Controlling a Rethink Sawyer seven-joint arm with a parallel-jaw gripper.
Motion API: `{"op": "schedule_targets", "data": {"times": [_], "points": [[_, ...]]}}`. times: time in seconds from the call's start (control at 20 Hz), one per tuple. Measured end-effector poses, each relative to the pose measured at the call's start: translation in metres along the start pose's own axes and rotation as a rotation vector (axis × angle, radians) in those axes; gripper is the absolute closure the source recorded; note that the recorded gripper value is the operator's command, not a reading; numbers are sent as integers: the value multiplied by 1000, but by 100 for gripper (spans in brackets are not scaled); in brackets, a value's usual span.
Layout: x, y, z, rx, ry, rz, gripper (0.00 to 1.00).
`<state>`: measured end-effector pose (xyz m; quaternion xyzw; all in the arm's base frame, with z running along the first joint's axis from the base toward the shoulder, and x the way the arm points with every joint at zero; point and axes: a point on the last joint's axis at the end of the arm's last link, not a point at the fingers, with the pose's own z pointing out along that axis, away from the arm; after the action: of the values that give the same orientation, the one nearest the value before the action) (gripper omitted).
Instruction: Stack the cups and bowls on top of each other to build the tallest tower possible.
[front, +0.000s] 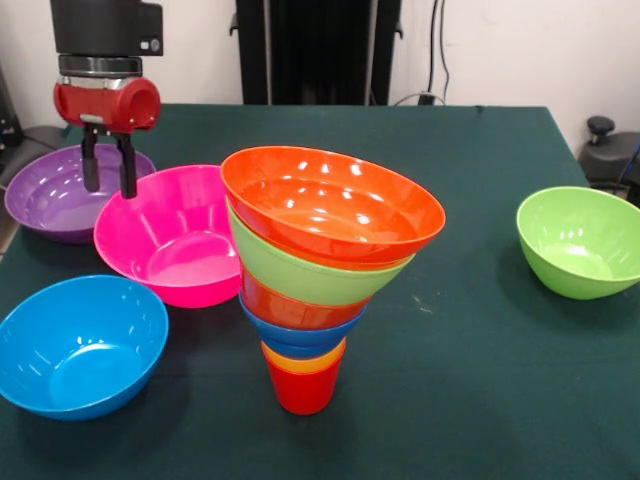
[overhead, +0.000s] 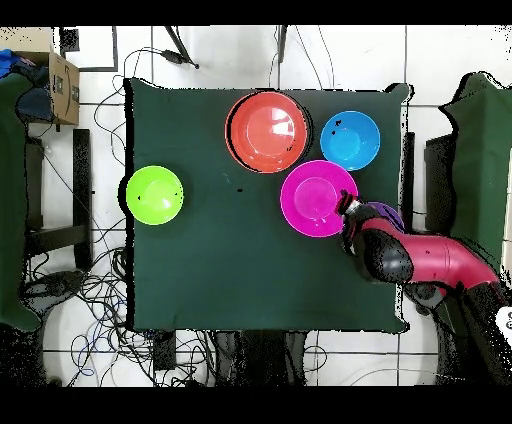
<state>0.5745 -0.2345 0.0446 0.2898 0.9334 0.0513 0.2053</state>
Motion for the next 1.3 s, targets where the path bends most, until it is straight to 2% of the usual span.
{"op": "schedule_targets", "data": {"times": [0.15,0.4,0.5,0.7,0.95,1.3], "points": [[3,-1,0,20,29,9,0],[19,-7,6,107,131,0,0],[23,-8,9,118,147,0,0],[34,-16,31,133,178,11,0],[59,-34,66,149,223,16,0],[52,-36,71,149,195,16,0]]}}
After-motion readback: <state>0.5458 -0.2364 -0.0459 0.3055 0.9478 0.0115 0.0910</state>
